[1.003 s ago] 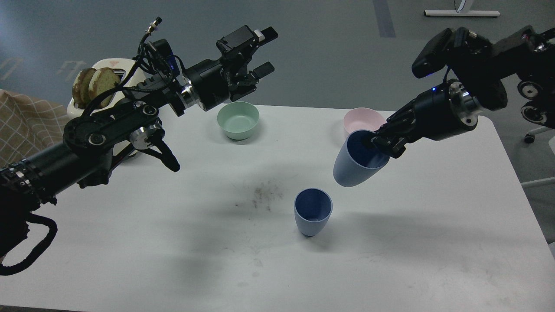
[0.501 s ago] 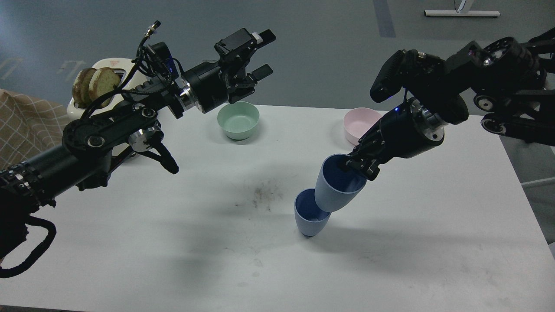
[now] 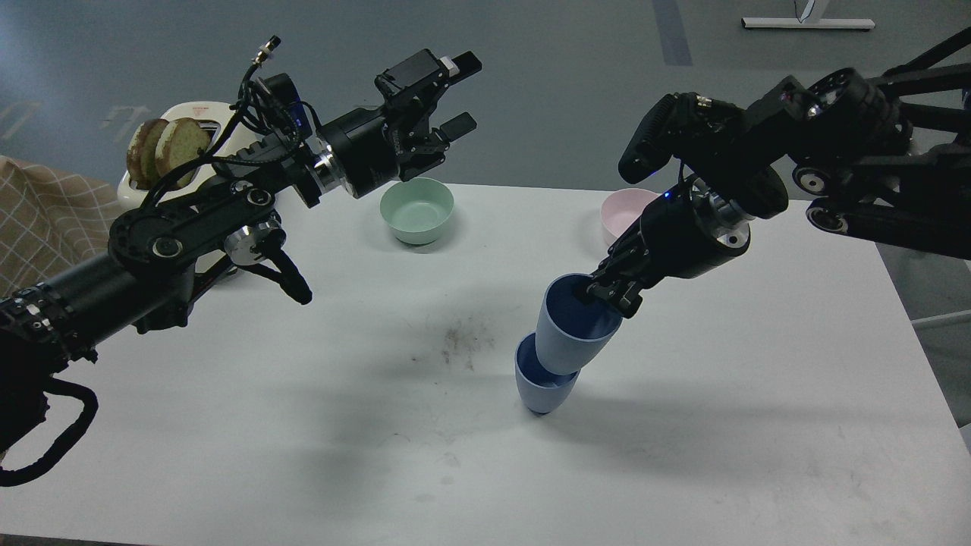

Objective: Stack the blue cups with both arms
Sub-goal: 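Lower the cup into the centered blue cup with the right gripper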

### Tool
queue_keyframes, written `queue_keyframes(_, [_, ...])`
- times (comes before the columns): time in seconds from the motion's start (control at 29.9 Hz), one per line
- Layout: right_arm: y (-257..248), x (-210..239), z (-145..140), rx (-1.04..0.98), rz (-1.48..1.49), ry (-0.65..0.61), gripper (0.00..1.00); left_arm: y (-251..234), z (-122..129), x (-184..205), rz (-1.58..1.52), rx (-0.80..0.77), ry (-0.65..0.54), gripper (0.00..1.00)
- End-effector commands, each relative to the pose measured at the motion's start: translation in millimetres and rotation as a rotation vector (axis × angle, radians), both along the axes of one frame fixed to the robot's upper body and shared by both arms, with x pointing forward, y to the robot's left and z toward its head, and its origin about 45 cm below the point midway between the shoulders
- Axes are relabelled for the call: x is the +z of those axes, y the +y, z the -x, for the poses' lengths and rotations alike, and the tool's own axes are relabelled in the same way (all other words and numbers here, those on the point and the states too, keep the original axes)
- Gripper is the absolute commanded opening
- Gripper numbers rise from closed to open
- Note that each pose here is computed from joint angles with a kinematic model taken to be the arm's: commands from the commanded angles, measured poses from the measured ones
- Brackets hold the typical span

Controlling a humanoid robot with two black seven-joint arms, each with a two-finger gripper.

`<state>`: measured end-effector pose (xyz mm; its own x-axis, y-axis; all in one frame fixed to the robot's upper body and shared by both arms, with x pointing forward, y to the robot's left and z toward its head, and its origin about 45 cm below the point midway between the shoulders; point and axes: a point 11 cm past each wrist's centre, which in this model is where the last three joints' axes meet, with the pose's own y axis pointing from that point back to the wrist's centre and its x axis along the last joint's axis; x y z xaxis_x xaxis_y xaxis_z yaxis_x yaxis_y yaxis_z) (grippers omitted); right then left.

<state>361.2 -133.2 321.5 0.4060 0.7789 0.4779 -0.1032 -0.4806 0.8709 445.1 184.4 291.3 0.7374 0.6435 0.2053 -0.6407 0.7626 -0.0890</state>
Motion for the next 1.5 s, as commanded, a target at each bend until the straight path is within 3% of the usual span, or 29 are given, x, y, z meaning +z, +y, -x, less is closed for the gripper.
queue_keyframes(0.0, [0,-2,0,-0.002,0.003,0.002,0.0,0,0,0,0.001,0.0,0.0,0.98])
queue_keyframes(1.47, [15,-13,-4,0.003,0.018,0.018,0.0,8,-2,4,0.012,0.019,-0.005,0.98])
